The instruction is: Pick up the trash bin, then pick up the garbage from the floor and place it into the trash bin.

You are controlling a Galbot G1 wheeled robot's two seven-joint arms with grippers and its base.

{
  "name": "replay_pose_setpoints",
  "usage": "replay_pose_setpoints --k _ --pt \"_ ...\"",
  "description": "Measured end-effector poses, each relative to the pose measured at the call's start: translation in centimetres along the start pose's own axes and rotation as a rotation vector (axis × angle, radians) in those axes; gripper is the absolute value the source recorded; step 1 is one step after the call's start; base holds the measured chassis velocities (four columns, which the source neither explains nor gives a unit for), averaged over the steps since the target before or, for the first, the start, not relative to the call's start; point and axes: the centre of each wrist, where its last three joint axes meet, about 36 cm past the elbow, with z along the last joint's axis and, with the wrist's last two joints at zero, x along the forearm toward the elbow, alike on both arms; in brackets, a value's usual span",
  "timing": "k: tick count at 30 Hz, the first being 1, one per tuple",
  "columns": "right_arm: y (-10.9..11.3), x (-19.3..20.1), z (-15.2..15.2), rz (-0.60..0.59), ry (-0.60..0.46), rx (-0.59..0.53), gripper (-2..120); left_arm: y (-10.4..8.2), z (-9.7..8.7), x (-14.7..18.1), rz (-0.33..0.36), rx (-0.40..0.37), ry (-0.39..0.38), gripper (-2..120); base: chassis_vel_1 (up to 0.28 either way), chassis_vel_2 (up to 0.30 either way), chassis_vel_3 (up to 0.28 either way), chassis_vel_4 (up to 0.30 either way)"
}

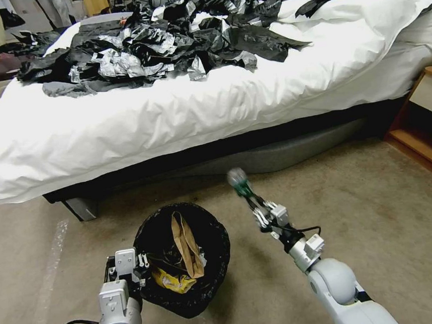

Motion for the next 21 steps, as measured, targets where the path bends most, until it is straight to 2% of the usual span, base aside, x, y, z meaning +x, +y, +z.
replay_pose_setpoints --k 2,3,4,5,7,10,16,21 --pt "1.8 -0.2 -1.1 -0.097 -0.032 0.000 14 0.0 0.0 0.0 0.001 0.000 0.001 2 0.000 0.000 0.000 0.000" --pt "1.8 -0.2 -1.1 -0.097 -0.032 0.000 14 0.0 0.0 0.0 0.001 0.000 0.001 2 0.000 0.000 0.000 0.000" --pt "2.8 -0.2 -1.1 -0.135 -0.031 -0.003 14 0.0 0.0 0.0 0.002 -0.001 0.001 2 0.000 0.000 0.000 0.000" --pt "3.7 -0.2 -0.9 -0.171 -0.025 -0.014 14 0.0 0.0 0.0 0.003 -0.001 0.001 2 0.000 0.000 0.000 0.000" --pt "4.1 -0.3 -0.8 -0.188 -0.020 -0.022 14 -0.1 0.0 0.0 0.004 -0.001 0.001 2 0.000 0.000 0.000 0.000" --pt "5.5 -0.6 1.0 -0.230 0.019 -0.049 14 -0.2 0.1 0.0 0.007 -0.002 0.003 2 0.000 0.000 0.000 0.000" --pt "6.0 -2.1 4.3 -0.205 0.081 -0.083 14 -0.4 0.3 0.2 0.009 -0.006 0.007 2 0.000 0.000 0.000 0.000" --pt "5.1 -3.4 6.7 -0.172 0.131 -0.087 14 -0.4 0.3 0.3 0.008 -0.008 0.008 2 0.000 0.000 0.000 0.000"
